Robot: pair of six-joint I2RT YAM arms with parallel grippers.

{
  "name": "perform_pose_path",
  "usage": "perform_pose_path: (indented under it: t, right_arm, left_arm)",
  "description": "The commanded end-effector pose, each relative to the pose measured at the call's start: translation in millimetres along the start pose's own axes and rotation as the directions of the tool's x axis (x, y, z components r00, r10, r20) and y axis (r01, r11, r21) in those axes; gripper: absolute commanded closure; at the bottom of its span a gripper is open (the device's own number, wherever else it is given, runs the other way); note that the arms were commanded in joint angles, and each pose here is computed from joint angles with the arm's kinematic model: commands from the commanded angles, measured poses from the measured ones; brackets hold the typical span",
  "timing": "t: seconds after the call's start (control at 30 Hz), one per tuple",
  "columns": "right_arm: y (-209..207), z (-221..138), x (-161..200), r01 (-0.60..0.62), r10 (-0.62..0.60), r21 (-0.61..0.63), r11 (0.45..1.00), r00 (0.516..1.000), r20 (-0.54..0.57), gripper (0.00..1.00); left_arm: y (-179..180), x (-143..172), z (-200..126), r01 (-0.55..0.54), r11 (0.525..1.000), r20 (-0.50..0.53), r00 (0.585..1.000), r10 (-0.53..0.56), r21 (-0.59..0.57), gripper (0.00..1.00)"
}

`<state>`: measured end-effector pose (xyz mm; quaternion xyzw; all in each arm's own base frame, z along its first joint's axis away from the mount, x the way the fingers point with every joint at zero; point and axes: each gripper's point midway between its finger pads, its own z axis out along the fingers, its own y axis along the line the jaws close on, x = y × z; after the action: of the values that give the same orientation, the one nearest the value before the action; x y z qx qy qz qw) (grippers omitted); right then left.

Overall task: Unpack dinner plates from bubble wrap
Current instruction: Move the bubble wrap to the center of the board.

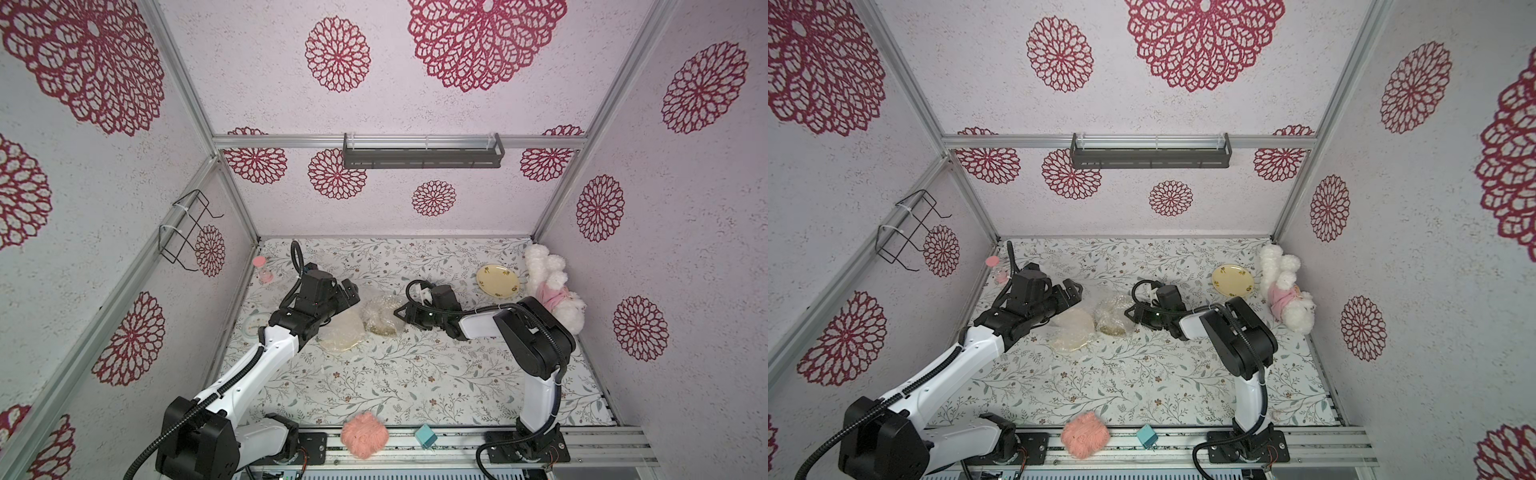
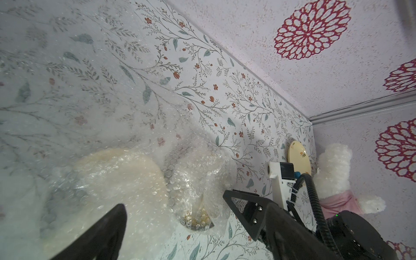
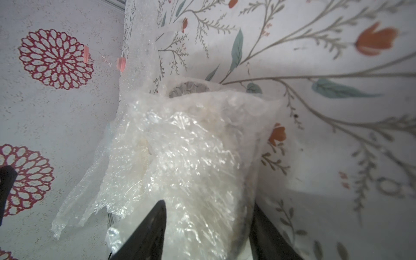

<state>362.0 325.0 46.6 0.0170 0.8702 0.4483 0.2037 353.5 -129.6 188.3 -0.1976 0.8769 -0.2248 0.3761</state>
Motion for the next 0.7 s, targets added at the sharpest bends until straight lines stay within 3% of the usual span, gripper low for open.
perform_pose_path:
  t: [0.0, 0.17, 0.3, 0.67]
  right_arm:
    - [-0.7, 4.8, -1.2, -0.016, 0.016, 0.013, 1.000, 0.999, 0.028, 0.51]
    - [-4.3, 0.8, -6.4, -0.019, 0.017, 0.032, 0.999, 0.997, 0.075, 0.68]
    - [-2.0, -4.3, -11.3, -0.014, 0.011, 0.033, 0.999, 0.995, 0.104, 0.77]
    - [0.9, -27.3, -24.0, -0.007, 0.003, 0.029, 1.000, 0.988, 0.158, 0.88]
  left_arm:
    - [4.0, 0.2, 2.5, 0.010, 1.000, 0.008, 1.000, -0.010, -0.010, 0.03]
    - [5.0, 1.8, 4.9, 0.010, 1.000, 0.000, 1.000, -0.010, -0.012, 0.03]
    - [6.0, 3.7, 6.8, 0.011, 1.000, -0.007, 1.000, -0.011, -0.014, 0.03]
    - [10.5, 5.4, 9.7, -0.076, 0.996, -0.026, 0.997, 0.075, -0.046, 0.03]
